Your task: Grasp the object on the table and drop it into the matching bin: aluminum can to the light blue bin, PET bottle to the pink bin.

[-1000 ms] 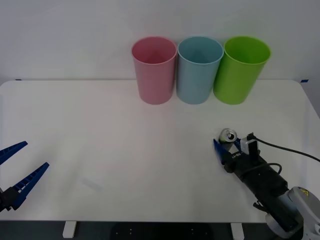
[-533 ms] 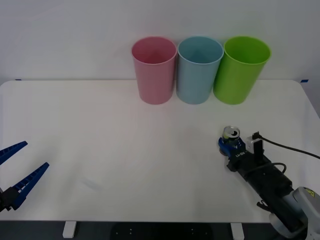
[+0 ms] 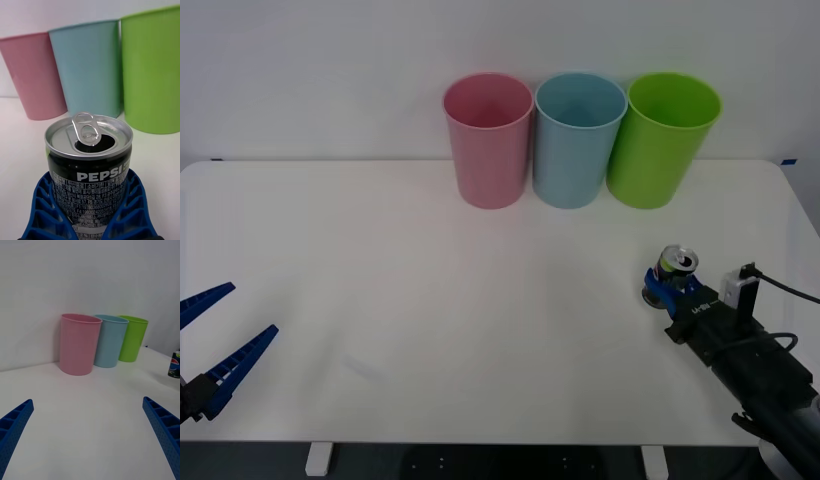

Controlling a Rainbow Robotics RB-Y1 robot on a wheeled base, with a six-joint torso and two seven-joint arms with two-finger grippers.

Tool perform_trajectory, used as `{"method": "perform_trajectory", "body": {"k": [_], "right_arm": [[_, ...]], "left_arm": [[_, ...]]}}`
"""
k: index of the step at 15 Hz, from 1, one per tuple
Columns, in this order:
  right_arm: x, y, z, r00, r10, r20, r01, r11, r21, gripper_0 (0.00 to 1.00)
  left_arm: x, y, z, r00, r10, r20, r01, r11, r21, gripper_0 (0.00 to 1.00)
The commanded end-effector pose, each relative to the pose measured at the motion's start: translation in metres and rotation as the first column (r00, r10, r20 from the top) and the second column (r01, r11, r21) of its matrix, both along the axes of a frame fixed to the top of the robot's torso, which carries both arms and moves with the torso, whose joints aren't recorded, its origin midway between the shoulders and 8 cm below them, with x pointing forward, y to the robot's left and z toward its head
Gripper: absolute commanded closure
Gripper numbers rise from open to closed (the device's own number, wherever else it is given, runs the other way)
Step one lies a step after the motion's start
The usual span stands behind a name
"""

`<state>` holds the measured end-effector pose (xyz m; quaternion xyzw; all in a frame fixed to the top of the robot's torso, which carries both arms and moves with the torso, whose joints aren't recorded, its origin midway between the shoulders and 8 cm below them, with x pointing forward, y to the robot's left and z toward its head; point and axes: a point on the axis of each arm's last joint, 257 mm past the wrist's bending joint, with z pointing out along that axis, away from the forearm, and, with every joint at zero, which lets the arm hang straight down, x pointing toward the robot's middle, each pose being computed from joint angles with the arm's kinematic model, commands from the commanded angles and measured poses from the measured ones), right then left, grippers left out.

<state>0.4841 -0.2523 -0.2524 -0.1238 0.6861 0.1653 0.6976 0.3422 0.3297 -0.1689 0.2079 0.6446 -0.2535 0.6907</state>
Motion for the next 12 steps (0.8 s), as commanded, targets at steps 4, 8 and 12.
{"method": "perform_trajectory", "body": {"k": [4,8,12], "right_arm": [[-0.021,0.003,0.074,0.997,0.046,0.066,-0.051,0.996,0.076,1.00],[-0.018,0.025,0.124,0.986,0.110,0.124,-0.120,0.990,0.080,1.00],[0.005,0.055,0.163,0.971,0.176,0.159,-0.191,0.978,0.088,1.00]], "left_arm": [[0.000,0.000,0.000,1.0000,0.000,0.000,0.000,1.000,0.000,0.00],[0.000,0.000,0.000,1.0000,0.000,0.000,0.000,1.000,0.000,0.00],[0.000,0.000,0.000,1.0000,0.000,0.000,0.000,1.000,0.000,0.00]]}}
